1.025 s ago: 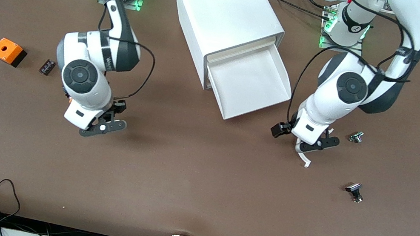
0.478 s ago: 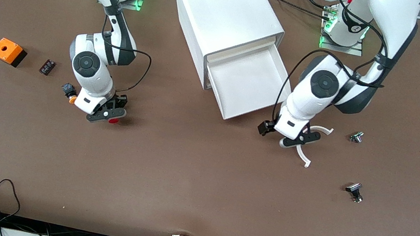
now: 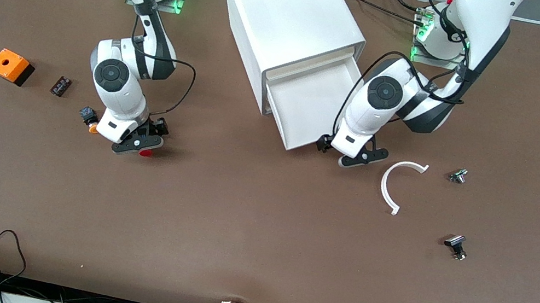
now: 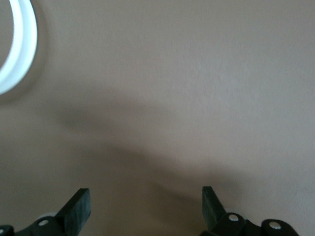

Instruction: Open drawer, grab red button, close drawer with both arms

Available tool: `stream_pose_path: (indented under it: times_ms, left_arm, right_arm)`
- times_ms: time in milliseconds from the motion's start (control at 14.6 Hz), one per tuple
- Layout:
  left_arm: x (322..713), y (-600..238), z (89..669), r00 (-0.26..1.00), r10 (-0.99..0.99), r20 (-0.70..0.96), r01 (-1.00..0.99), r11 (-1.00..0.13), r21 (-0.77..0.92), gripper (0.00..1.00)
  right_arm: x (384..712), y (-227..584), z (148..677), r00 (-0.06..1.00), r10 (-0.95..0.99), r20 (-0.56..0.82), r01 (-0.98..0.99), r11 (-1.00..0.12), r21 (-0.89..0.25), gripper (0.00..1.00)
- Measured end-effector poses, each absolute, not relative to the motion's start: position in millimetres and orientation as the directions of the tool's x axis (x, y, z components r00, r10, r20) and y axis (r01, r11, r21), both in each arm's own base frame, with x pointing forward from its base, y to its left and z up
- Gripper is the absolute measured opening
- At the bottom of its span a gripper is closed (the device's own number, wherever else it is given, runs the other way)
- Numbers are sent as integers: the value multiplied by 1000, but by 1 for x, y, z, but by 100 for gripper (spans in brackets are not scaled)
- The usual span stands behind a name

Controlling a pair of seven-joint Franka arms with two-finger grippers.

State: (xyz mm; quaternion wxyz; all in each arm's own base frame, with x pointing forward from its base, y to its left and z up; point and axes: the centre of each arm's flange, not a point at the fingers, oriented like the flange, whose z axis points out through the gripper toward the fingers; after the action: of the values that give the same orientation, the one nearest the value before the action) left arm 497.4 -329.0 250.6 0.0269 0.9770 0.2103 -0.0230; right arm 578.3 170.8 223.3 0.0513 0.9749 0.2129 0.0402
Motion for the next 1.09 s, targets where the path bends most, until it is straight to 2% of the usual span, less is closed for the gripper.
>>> stream_pose_path:
  times_ms: [205, 410, 752, 1094]
  left_arm:
    - [475, -354, 253, 892, 444, -84, 448, -893, 33, 100]
    - [439, -384, 256, 882, 458, -112, 463, -886, 19, 100]
    - [399, -409, 254, 871, 469, -143, 472, -882, -19, 100]
    - [385, -414, 263, 864, 474, -170, 472, -880, -58, 100]
  right_arm:
    - [609, 177, 292, 918, 396, 22, 391, -913, 120, 100]
    - [628, 185, 354, 938, 346, 16, 344, -937, 66, 100]
    - [648, 165, 423, 957, 291, 12, 290, -956, 39, 100]
    - [652, 108, 479, 975, 220, -14, 219, -975, -20, 100]
